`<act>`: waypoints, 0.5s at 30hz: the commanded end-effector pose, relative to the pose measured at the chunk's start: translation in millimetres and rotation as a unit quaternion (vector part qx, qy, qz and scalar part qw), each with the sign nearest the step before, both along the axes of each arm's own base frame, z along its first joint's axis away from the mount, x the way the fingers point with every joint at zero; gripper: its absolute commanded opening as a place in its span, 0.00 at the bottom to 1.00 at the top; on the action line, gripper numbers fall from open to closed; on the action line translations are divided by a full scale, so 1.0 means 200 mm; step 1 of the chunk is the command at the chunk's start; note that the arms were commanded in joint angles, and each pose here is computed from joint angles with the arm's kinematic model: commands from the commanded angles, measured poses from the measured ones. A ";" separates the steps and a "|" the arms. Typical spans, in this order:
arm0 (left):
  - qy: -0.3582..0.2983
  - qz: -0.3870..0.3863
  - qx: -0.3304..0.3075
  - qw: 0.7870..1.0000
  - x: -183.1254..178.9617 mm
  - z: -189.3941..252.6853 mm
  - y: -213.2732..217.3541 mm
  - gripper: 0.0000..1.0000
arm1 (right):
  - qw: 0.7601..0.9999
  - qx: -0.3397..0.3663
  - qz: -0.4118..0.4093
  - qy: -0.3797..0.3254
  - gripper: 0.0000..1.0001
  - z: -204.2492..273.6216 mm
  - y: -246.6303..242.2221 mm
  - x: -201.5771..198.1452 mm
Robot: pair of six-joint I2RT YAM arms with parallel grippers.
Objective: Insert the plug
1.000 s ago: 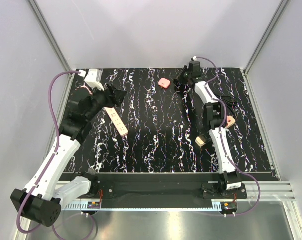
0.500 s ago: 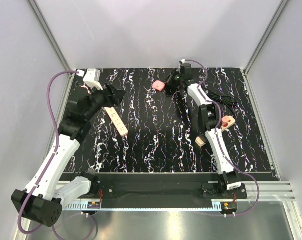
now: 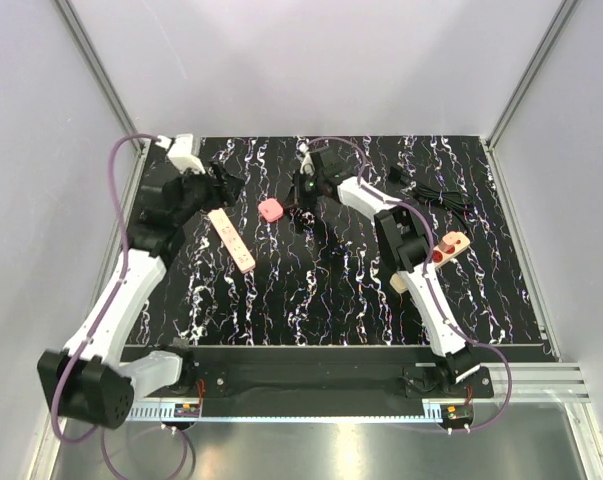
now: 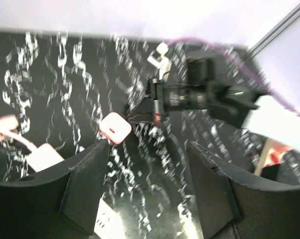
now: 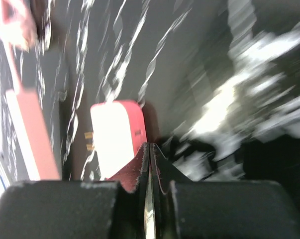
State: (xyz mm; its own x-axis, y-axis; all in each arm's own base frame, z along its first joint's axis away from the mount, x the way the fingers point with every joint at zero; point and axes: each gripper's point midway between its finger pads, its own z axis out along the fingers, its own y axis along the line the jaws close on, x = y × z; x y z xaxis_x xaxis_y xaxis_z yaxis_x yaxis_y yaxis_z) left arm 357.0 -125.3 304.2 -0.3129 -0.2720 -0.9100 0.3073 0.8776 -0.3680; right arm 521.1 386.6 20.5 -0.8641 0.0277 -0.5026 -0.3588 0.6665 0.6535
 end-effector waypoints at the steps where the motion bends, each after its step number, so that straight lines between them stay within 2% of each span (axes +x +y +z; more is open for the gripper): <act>1: 0.022 0.004 0.039 0.999 0.09 -0.09 0.02 0.69 | 0.999 -0.040 0.035 0.002 0.09 0.01 -0.01 -0.18; 2: 0.056 0.002 0.051 0.997 0.13 -0.19 0.01 0.70 | 0.999 -0.037 0.037 -0.012 0.09 0.10 0.00 -0.19; 4: 0.068 -0.001 0.069 0.995 0.20 -0.21 0.01 0.70 | 0.999 -0.042 0.033 -0.008 0.11 0.11 -0.02 -0.23; 6: 0.118 -0.012 0.103 0.988 0.25 -0.37 0.01 0.71 | 0.998 -0.040 0.026 -0.030 0.13 0.25 -0.05 -0.24; 7: 0.110 -0.019 0.113 0.987 0.29 -0.32 0.00 0.71 | 0.998 -0.046 0.019 -0.029 0.16 0.24 -0.08 -0.27; 8: 0.134 -0.028 0.132 0.982 0.32 -0.42 0.00 0.71 | 0.998 -0.036 0.015 -0.054 0.17 0.39 -0.09 -0.28; 10: 0.118 -0.056 0.169 0.977 0.38 -0.43 -0.01 0.71 | 0.998 -0.039 -0.004 -0.056 0.23 0.43 -0.14 -0.32; 11: 0.120 -0.077 0.196 0.970 0.41 -0.49 -0.02 0.72 | 0.997 -0.027 -0.012 -0.076 0.25 0.57 -0.16 -0.34; 13: 0.101 -0.130 0.205 0.965 0.44 -0.50 -0.09 0.71 | 0.998 -0.008 -0.011 -0.068 0.32 0.60 -0.17 -0.41; 14: 0.115 -0.146 0.210 0.960 0.47 -0.58 -0.11 0.71 | 0.997 0.002 -0.012 -0.075 0.39 0.67 -0.18 -0.43; 15: 0.112 -0.160 0.223 0.955 0.49 -0.61 -0.12 0.71 | 0.998 -0.001 -0.016 -0.064 0.41 0.64 -0.20 -0.47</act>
State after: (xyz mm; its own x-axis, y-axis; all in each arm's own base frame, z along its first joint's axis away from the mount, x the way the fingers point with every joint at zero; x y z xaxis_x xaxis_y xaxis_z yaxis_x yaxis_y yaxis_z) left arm 442.0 -136.3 178.9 -0.6013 0.1209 -0.7898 0.3836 0.9108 -0.1527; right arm 423.2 345.6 80.9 -0.8708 -0.0222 -0.4911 -0.3510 0.7274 0.5896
